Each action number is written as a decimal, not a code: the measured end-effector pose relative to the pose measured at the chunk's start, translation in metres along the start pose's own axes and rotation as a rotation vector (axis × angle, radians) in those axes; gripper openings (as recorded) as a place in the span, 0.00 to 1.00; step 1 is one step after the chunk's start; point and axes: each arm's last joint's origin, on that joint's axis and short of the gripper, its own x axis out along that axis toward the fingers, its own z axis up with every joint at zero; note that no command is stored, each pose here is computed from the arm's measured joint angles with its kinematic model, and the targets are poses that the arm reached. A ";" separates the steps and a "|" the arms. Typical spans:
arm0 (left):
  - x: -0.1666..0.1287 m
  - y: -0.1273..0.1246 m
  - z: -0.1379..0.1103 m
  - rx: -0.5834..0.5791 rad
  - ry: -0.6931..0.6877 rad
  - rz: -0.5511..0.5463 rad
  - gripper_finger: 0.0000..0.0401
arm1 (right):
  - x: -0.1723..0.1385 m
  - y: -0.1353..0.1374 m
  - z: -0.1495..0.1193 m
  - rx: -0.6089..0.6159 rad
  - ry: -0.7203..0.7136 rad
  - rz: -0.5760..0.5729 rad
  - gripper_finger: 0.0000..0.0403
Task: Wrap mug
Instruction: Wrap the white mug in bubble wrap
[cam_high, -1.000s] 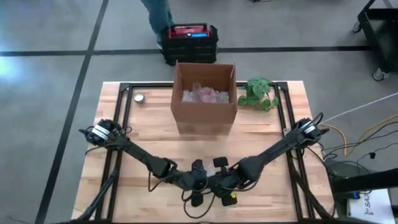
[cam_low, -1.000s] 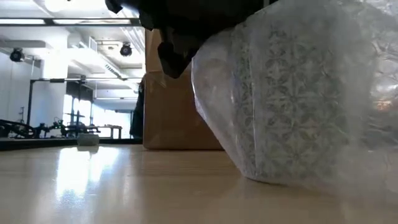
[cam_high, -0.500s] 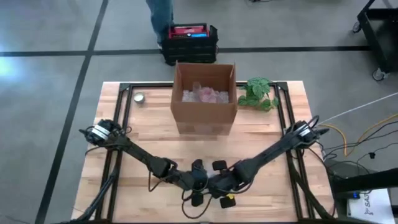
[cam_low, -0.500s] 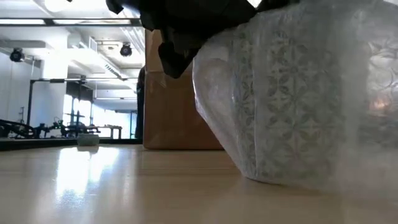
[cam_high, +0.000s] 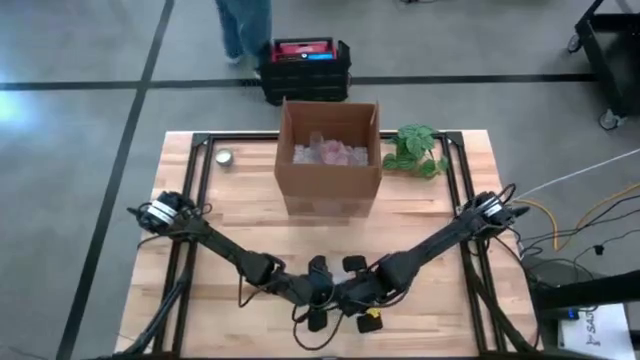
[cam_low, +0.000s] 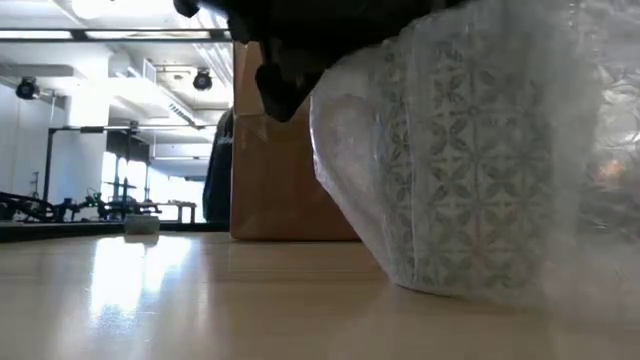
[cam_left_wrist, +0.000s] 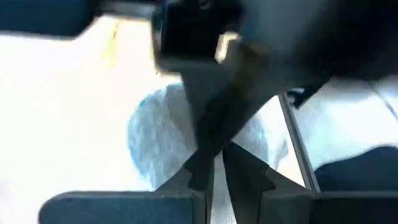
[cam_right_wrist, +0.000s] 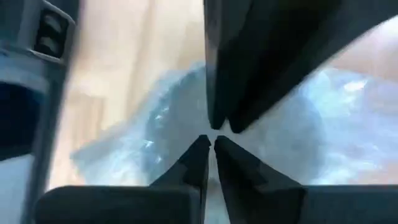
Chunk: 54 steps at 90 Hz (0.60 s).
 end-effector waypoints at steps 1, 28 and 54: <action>0.000 0.000 0.000 0.000 -0.002 0.001 0.06 | -0.003 0.000 0.001 0.001 -0.009 0.002 0.05; 0.000 0.000 0.000 0.003 0.000 0.000 0.06 | 0.000 -0.010 0.000 -0.001 0.001 -0.094 0.05; 0.000 0.000 -0.001 0.003 0.001 0.000 0.06 | 0.066 -0.012 -0.012 -0.023 0.155 -0.099 0.05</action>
